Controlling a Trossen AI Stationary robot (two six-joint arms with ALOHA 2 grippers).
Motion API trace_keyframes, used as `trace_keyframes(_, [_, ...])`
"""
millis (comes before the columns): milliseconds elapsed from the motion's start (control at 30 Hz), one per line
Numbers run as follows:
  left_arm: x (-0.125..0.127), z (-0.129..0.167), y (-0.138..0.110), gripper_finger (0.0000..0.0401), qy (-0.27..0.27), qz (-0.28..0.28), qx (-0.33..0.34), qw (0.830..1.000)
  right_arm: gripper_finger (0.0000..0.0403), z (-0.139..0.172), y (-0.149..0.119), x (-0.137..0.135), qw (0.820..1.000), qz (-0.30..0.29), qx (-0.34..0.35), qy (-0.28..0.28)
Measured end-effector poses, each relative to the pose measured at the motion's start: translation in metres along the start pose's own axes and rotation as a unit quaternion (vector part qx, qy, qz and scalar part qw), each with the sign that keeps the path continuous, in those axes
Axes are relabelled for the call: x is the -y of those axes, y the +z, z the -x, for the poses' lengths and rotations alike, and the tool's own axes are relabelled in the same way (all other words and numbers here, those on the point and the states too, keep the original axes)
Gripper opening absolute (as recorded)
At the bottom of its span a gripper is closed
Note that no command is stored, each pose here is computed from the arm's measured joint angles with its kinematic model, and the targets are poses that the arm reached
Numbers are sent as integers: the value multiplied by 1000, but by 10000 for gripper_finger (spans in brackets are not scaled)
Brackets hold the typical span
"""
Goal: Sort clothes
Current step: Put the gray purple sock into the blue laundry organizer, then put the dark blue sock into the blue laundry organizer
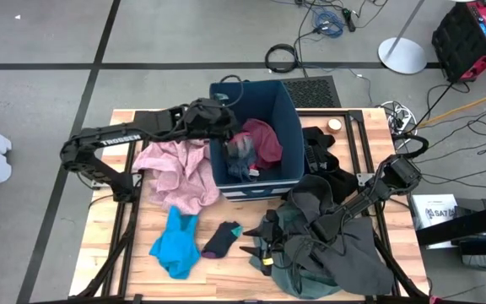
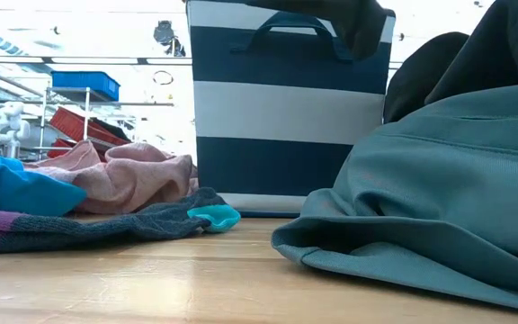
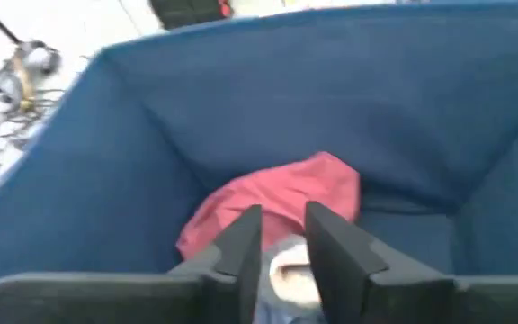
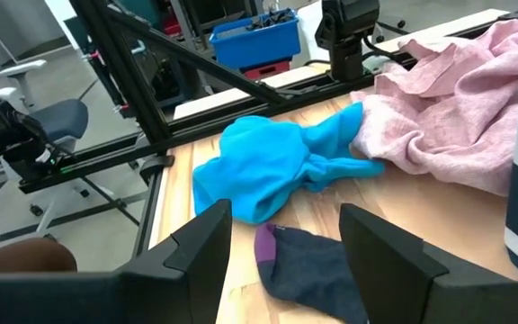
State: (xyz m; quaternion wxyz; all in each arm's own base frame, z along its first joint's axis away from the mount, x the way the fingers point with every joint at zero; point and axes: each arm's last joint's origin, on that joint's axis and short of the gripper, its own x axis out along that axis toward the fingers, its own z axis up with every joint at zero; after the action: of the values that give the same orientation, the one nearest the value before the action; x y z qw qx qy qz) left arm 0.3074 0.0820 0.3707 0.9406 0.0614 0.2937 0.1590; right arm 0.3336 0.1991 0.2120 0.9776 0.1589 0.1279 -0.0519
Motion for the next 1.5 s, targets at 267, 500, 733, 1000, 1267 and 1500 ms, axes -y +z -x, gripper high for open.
trace_keyframes(267, [1,22,3,187,-6,-1,16,1000,196,0,-3,1,1000,3,-18,0])
trace_keyframes(500, [31,89,4,192,-145,9,58,988,196,0,-4,2,1000,4,-21,-1])
trace_keyframes(733, [84,141,-9,192,-260,-1,43,965,196,0,-8,4,999,-10,-39,-13])
trace_keyframes(1000, [168,137,-68,192,-280,-33,-15,959,196,2,-10,3,998,-34,-44,-15])
trace_keyframes(1267, [231,94,-146,192,-299,22,-1,954,196,2,-10,2,998,-36,-45,-14])
trace_keyframes(1500, [246,59,-177,192,-214,2,-26,977,196,0,-9,5,998,-35,-42,-19])
